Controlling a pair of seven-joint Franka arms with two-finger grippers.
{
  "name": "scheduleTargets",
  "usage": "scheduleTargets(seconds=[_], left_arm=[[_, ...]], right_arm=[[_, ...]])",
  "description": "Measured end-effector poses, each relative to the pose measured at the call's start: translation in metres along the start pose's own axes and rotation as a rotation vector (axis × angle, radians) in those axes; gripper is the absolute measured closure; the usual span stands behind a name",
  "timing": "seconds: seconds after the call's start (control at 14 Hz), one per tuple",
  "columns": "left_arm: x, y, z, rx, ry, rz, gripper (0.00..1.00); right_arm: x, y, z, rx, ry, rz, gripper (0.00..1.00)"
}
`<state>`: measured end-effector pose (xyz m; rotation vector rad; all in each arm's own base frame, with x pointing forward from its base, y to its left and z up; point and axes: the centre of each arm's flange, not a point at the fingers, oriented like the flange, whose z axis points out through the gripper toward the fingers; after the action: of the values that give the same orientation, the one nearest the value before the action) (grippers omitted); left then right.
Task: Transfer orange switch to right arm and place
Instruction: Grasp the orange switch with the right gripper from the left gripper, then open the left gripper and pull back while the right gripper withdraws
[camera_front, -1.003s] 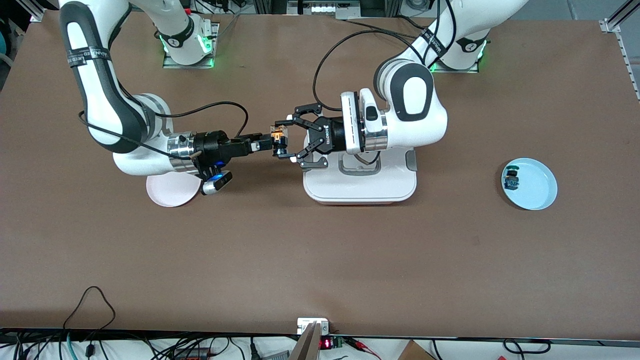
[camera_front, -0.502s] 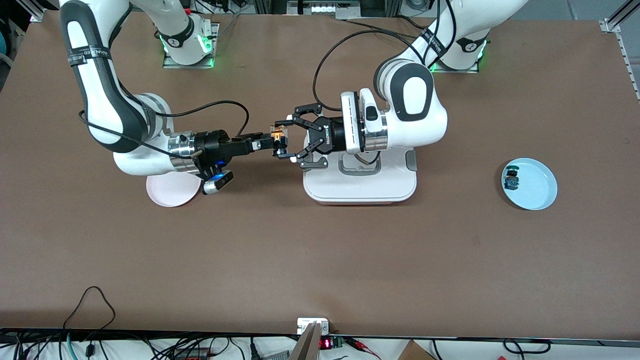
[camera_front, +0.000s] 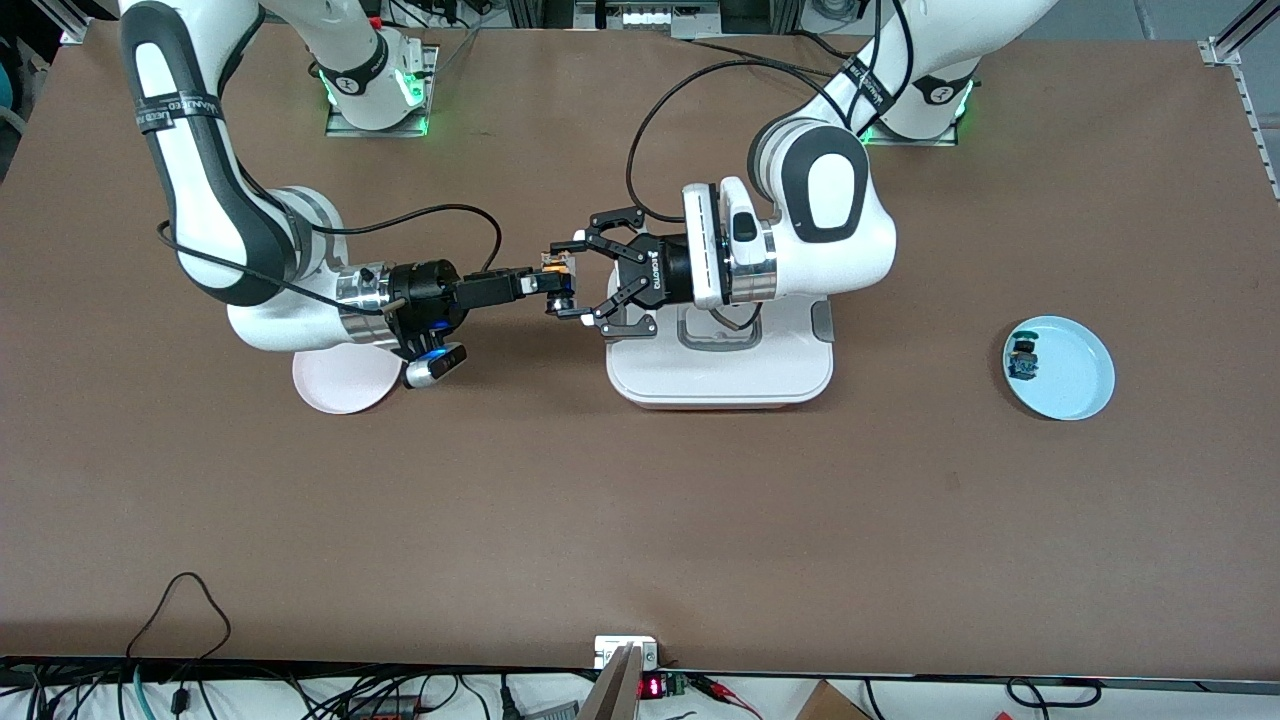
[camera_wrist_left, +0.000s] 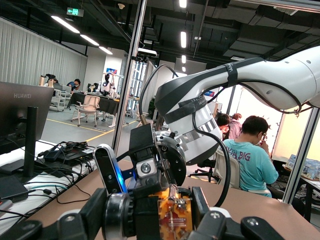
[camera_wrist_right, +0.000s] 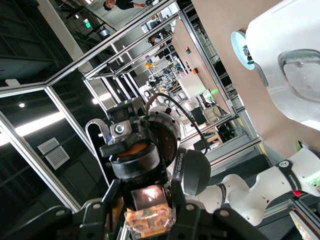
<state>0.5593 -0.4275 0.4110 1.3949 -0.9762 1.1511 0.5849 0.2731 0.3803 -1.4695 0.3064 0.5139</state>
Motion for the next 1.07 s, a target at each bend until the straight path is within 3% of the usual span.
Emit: scheduleTargets(seconds=[0.29, 0.57, 1.07], left_arm=[[0.0, 0.0, 0.0, 0.0, 0.0, 0.0, 0.27], [0.0, 0.001, 0.001, -0.001, 0.0, 0.002, 0.0], [0.003, -0.004, -0.003, 0.006, 0.006, -0.03, 0.0]], right_arm=[[0.0, 0.0, 0.0, 0.0, 0.0, -0.003, 0.56], [-0.001, -0.001, 0.001, 0.0, -0.002, -0.006, 0.56], [0.001, -0.008, -0.011, 0.007, 0.017, -0.016, 0.56]])
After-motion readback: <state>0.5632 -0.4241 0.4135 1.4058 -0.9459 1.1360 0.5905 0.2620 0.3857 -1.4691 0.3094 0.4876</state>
